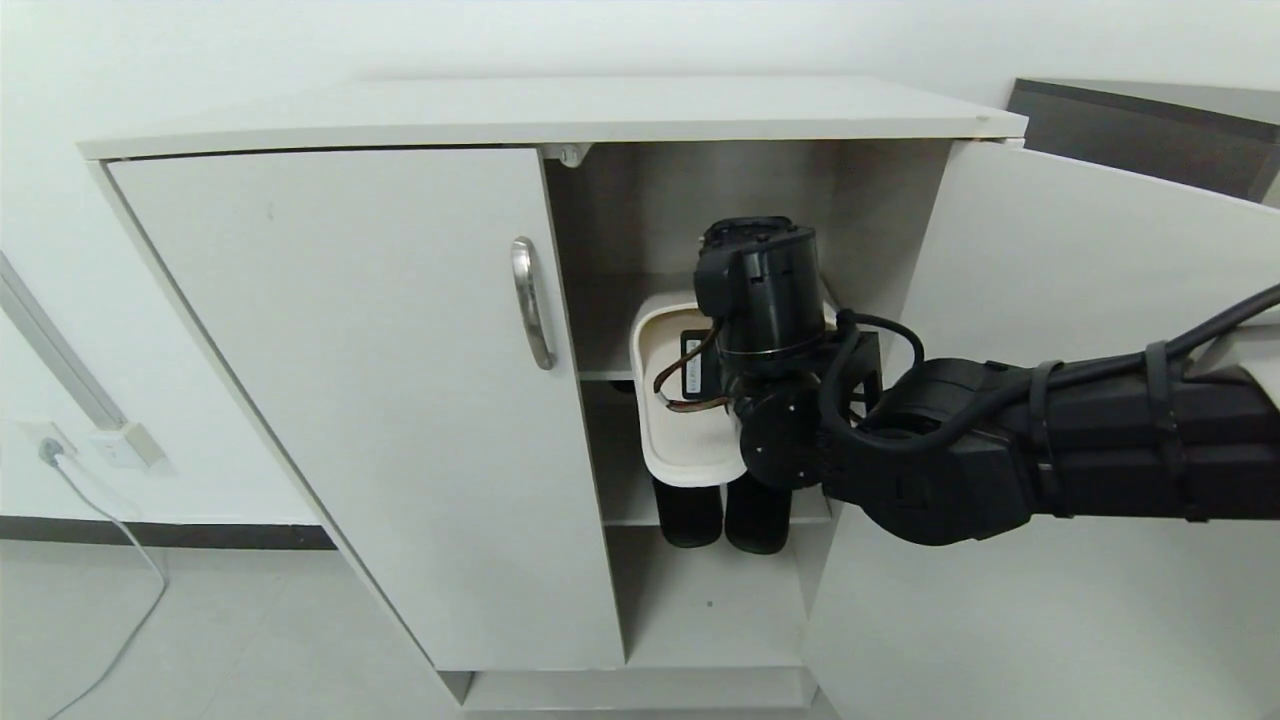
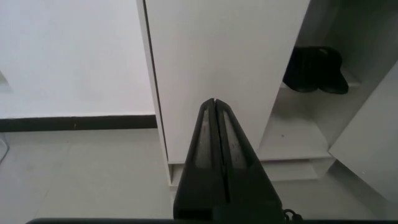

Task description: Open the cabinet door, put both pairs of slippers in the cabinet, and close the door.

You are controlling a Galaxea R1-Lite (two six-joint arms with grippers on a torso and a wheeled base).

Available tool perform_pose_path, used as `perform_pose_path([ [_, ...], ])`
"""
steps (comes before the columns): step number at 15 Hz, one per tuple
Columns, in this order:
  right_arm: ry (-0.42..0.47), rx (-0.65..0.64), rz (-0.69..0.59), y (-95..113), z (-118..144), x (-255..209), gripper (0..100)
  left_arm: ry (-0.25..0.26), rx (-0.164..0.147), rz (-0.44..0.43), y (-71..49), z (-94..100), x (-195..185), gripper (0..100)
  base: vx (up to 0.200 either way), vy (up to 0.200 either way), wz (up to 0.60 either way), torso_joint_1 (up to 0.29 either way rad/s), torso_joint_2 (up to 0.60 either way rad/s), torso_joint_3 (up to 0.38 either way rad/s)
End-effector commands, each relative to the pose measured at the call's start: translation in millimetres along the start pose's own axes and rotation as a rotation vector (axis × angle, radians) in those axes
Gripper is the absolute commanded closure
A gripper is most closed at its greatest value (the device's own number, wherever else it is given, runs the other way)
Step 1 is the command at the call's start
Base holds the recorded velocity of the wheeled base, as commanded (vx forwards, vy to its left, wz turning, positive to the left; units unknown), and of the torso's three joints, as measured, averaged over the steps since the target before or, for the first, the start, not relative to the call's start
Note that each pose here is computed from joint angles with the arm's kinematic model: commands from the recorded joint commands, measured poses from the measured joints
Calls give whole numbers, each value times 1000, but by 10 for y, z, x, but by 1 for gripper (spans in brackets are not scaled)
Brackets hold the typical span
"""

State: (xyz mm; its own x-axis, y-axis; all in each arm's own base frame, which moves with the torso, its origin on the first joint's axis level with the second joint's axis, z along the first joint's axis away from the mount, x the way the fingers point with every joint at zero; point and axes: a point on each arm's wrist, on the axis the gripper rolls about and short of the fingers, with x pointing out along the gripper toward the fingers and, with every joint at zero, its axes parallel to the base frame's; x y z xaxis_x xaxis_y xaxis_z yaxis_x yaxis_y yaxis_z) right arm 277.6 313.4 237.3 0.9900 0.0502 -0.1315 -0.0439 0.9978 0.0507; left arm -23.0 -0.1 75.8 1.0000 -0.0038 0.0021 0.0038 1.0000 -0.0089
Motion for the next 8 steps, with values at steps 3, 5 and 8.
perform_pose_path([
  [3, 0, -1, 4, 27, -7, 2, 100, 1, 0, 1, 0, 1, 1, 100, 0, 0, 0, 0, 0, 0],
  [5, 2, -3, 5, 29, -14, 5, 100, 1, 0, 1, 0, 1, 1, 100, 0, 0, 0, 0, 0, 0],
  [8, 8, -12, -11, 64, -80, 164, 100, 1, 0, 1, 0, 1, 1, 100, 0, 0, 0, 0, 0, 0],
])
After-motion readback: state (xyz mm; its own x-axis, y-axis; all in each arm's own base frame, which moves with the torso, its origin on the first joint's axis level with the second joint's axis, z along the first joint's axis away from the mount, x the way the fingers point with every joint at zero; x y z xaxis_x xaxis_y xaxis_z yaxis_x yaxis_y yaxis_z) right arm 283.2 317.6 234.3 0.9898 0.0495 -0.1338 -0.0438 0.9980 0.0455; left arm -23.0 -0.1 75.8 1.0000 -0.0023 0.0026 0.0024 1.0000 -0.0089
